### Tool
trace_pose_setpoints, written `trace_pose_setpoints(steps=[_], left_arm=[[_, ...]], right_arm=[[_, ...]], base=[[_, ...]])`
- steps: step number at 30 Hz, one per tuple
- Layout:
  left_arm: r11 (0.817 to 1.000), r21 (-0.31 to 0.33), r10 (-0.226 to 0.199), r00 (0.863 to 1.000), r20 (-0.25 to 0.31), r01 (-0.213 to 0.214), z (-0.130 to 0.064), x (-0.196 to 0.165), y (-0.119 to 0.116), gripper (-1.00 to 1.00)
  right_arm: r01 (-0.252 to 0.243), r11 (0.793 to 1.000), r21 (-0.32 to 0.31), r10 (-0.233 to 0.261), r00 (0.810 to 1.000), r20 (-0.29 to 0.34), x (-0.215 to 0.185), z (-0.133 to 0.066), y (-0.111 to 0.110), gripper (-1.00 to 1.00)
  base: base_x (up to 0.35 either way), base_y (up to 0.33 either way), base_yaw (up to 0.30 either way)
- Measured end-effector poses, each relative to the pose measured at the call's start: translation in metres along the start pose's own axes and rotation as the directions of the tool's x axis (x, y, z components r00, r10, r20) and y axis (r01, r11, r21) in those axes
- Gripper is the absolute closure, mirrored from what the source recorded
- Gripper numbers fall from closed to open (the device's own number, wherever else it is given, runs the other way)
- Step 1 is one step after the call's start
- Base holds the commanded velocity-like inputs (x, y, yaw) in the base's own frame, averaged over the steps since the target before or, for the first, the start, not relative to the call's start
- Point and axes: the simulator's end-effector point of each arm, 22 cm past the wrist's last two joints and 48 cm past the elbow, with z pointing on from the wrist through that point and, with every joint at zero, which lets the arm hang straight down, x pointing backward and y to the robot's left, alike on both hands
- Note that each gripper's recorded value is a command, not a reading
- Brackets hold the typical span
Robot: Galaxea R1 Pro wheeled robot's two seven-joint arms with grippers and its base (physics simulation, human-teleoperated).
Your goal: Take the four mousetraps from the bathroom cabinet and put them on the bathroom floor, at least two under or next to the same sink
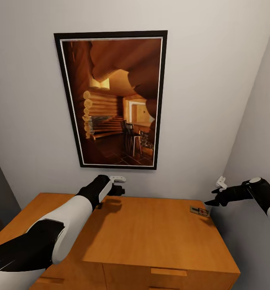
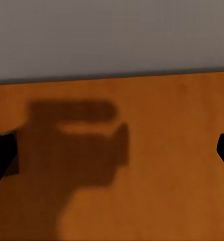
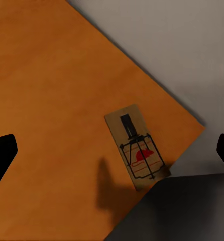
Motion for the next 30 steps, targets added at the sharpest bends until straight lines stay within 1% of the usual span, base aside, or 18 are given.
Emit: trace_pose_setpoints(steps=[18, 21, 24, 30], left_arm=[[1.000, 0.000, 0.000, 1.000, 0.000, 0.000, 0.000, 0.000, 0.000, -1.00], [1.000, 0.001, 0.000, 1.000, -0.005, 0.000, 0.001, 0.002, 0.000, -1.00], [1.000, 0.001, -0.001, 0.999, -0.034, 0.001, 0.006, 0.016, 0.000, -1.00], [1.000, 0.003, 0.006, 1.000, -0.028, -0.006, 0.009, 0.018, 0.000, -1.00]], right_arm=[[0.002, 1.000, 0.000, -0.002, 1.000, -0.001, 0.000, 0.000, 0.000, -1.00], [0.002, 1.000, 0.000, -0.002, 1.000, -0.001, 0.000, 0.000, 0.000, -1.00], [0.002, 1.000, 0.000, -0.002, 1.000, -0.001, 0.000, 0.000, 0.000, -1.00], [0.001, 1.000, 0.001, -0.001, 1.000, -0.001, 0.000, 0.000, 0.000, -1.00]], base=[[0.001, 0.000, 0.000], [0.000, 0.000, 0.000], [0.000, 0.000, 0.000], [0.000, 0.000, 0.000]])
